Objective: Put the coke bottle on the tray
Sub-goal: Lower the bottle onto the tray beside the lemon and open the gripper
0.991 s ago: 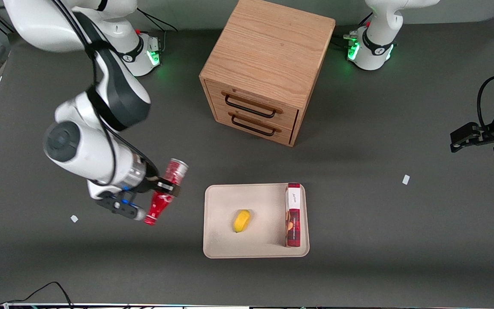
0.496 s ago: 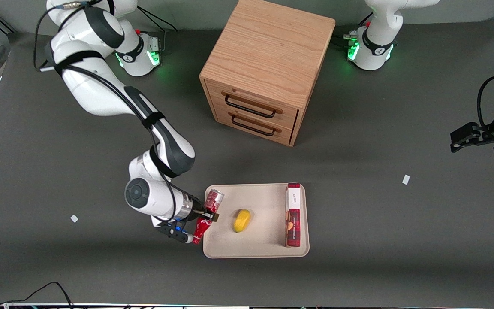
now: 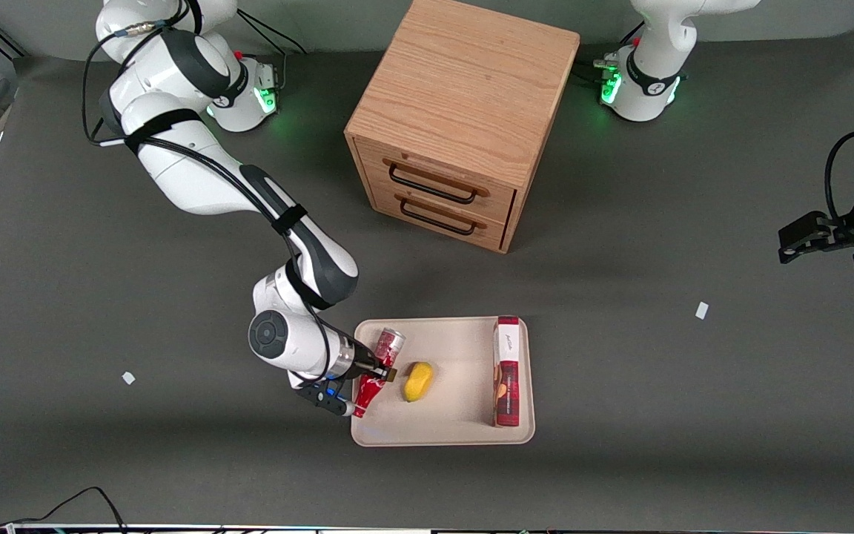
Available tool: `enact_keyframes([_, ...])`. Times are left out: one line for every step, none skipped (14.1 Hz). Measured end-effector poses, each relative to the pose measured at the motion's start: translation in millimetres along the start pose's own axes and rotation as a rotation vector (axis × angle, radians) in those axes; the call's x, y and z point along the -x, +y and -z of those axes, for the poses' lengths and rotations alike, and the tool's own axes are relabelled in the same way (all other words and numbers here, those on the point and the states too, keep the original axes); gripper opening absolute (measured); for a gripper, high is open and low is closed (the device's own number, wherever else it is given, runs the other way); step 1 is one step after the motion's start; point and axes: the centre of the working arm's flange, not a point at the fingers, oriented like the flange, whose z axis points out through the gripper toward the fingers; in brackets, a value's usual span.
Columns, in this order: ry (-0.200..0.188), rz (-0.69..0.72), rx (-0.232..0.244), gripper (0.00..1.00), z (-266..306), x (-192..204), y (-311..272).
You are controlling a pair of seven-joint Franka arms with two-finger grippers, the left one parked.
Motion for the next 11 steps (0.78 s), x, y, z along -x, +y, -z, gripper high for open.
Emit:
enact_keyframes([0.006, 0.007, 0.007, 0.60, -0.8, -0.4, 0.7])
enact_keyframes([0.020, 0.024, 0.020, 0.70, -0.5, -0.9, 0.9])
enact_keyframes([0.032, 0.036, 0.030, 0.79, -0.1, -1.3, 0.8])
enact_keyframes([0.038, 0.042, 0.035, 0.88, 0.2, -1.6, 0.8])
enact_keyframes([0.041, 0.046, 0.037, 0.99, 0.3, -1.7, 0.8])
enact_keyframes([0.042, 0.048, 0.038, 1.00, 0.3, -1.6, 0.8])
enact_keyframes([0.043, 0.049, 0.039, 1.00, 0.3, -1.5, 0.6])
enact_keyframes([0.044, 0.050, 0.039, 1.00, 0.2, -1.5, 0.6])
enact_keyframes([0.044, 0.050, 0.039, 1.00, 0.4, -1.6, 0.5])
enact_keyframes([0.046, 0.050, 0.038, 1.00, 1.3, -2.0, 0.1])
enact_keyframes([0.051, 0.051, 0.035, 1.00, 4.6, -3.5, -1.5])
